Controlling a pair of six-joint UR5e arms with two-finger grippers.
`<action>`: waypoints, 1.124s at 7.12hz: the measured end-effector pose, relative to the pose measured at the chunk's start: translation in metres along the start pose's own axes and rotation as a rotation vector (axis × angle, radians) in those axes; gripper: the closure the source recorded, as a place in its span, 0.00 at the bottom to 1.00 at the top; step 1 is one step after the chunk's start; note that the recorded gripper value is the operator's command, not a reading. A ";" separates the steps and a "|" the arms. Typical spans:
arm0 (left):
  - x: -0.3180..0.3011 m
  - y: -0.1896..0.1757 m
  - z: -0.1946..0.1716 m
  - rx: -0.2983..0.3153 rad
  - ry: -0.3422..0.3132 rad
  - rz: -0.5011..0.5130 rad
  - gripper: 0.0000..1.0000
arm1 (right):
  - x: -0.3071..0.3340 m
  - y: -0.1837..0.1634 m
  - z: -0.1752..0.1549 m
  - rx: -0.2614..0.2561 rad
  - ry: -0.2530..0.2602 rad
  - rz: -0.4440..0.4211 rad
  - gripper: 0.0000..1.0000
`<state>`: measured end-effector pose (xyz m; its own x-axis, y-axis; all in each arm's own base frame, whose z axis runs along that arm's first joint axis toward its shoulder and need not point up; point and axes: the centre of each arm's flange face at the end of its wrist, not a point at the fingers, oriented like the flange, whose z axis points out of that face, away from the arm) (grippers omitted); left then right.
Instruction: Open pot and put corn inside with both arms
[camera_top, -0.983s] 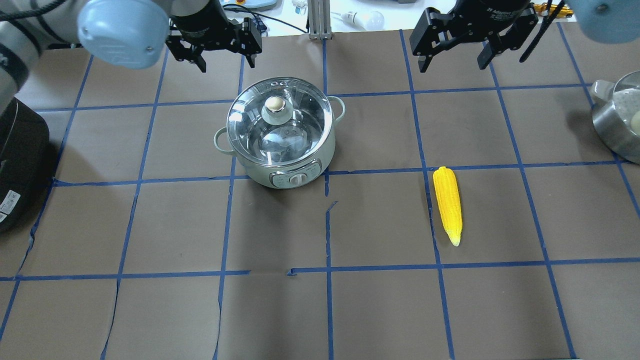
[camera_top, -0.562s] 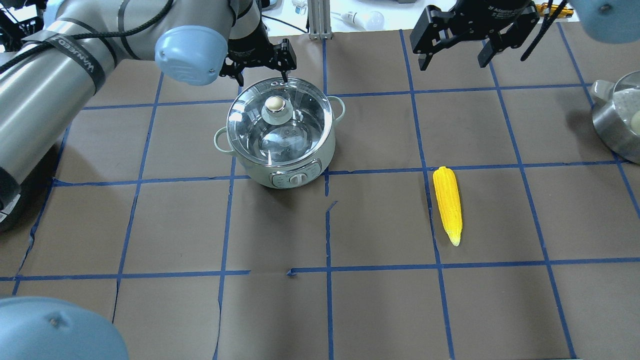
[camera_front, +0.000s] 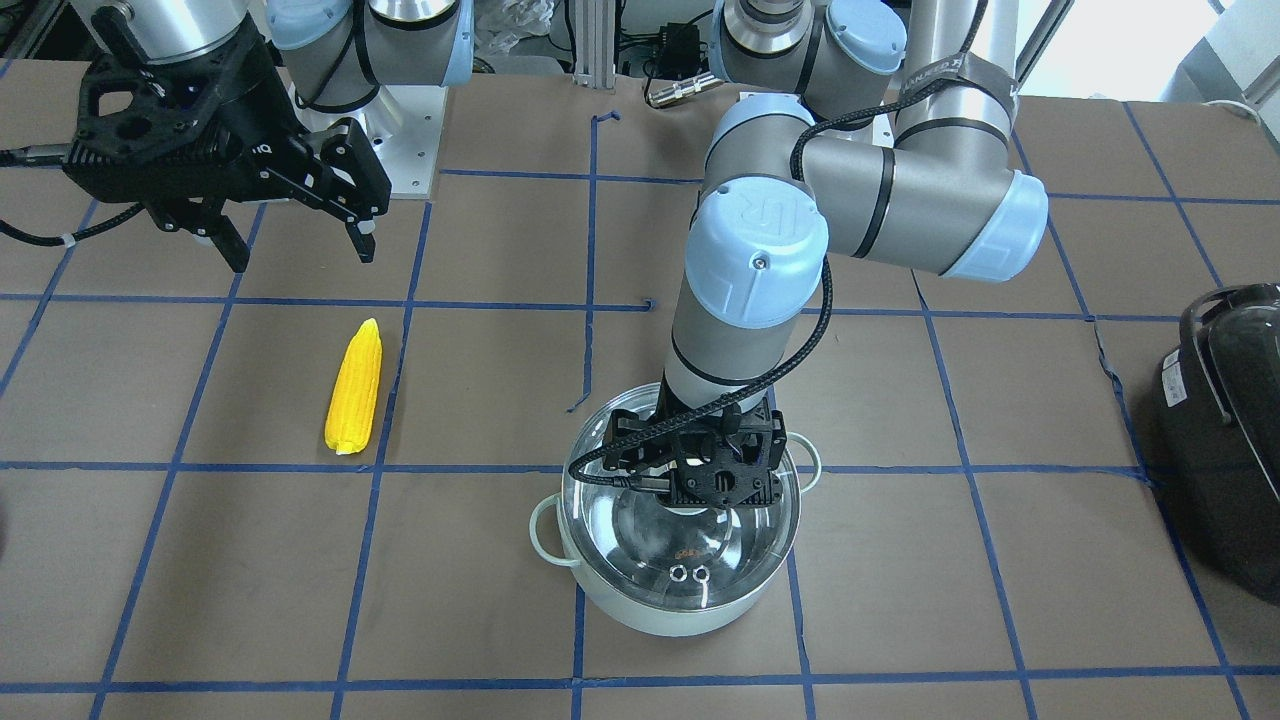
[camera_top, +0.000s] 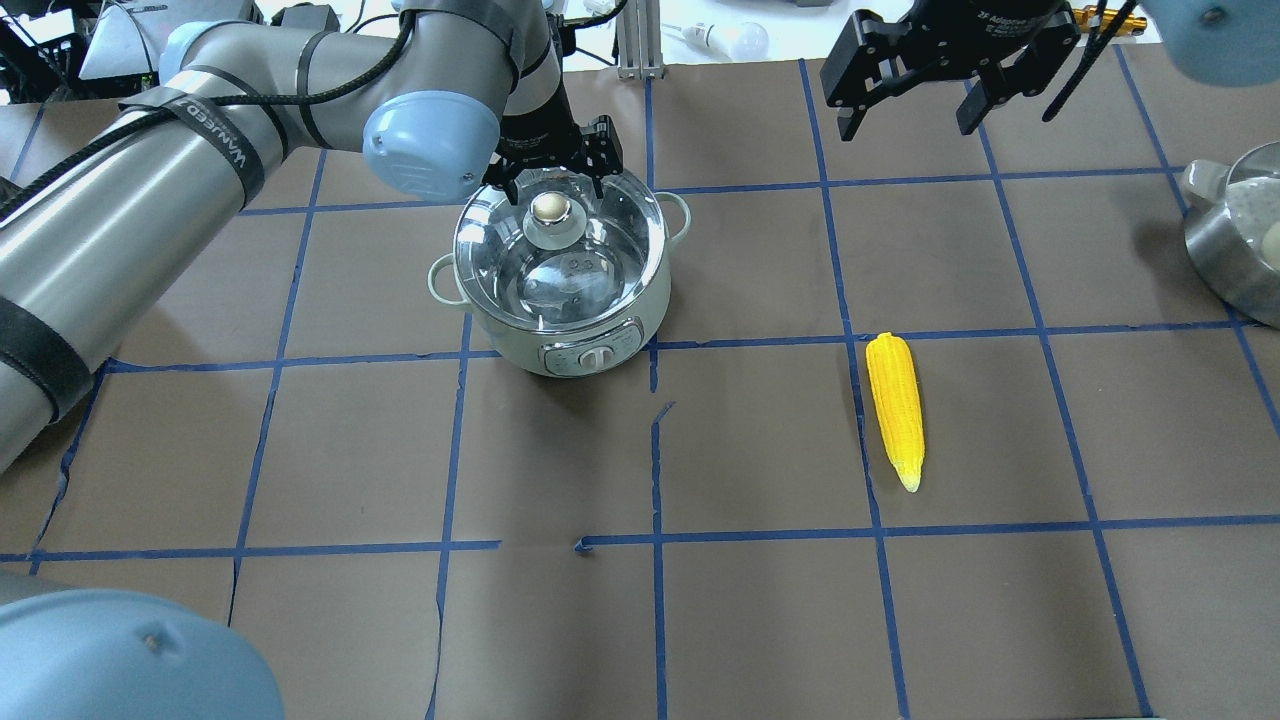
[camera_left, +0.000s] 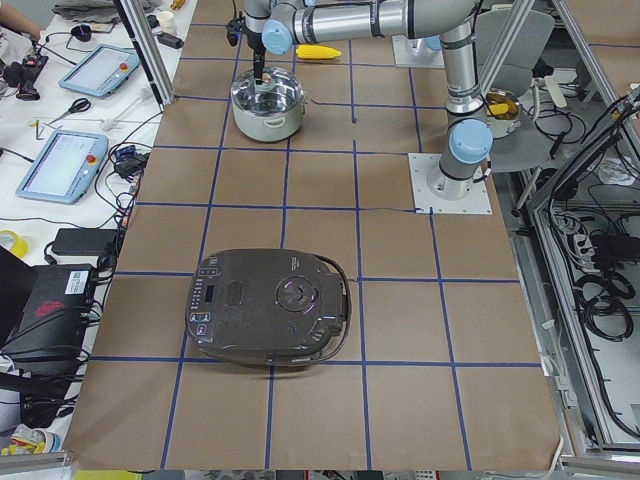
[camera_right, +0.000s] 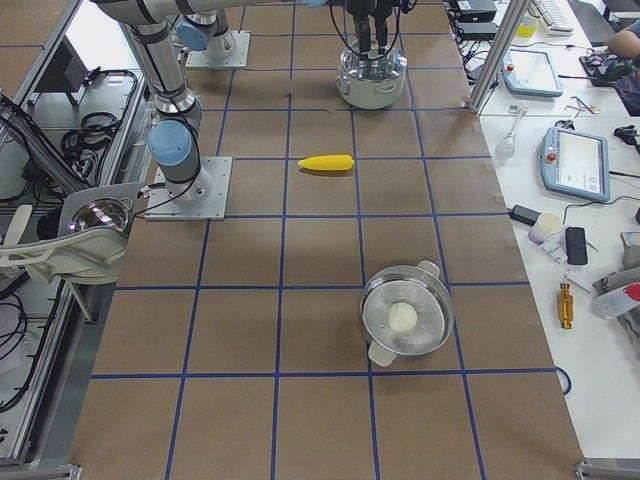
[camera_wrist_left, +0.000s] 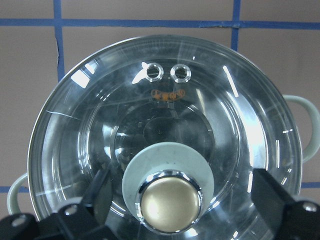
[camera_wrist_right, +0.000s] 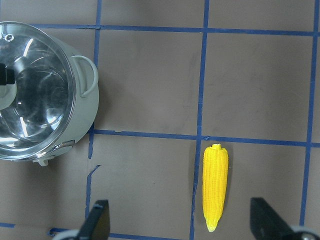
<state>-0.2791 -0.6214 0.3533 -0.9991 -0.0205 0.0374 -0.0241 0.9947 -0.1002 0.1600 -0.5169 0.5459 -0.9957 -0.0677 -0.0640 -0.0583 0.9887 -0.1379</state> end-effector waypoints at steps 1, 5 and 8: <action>0.000 0.004 0.005 -0.012 -0.002 0.000 0.07 | 0.000 0.000 0.000 0.000 0.000 0.001 0.00; -0.001 0.007 0.011 -0.021 -0.002 0.000 0.46 | 0.000 0.000 0.000 -0.001 0.001 0.007 0.00; -0.001 0.006 0.008 -0.011 -0.003 0.010 0.62 | 0.000 0.000 0.000 -0.001 0.000 0.009 0.00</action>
<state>-0.2788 -0.6161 0.3443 -0.9994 -0.0113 0.0335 -0.0142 0.9959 -0.0894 0.1602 -0.5166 0.5457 -0.9961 -0.0592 -0.0647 -0.0500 0.9894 -0.1361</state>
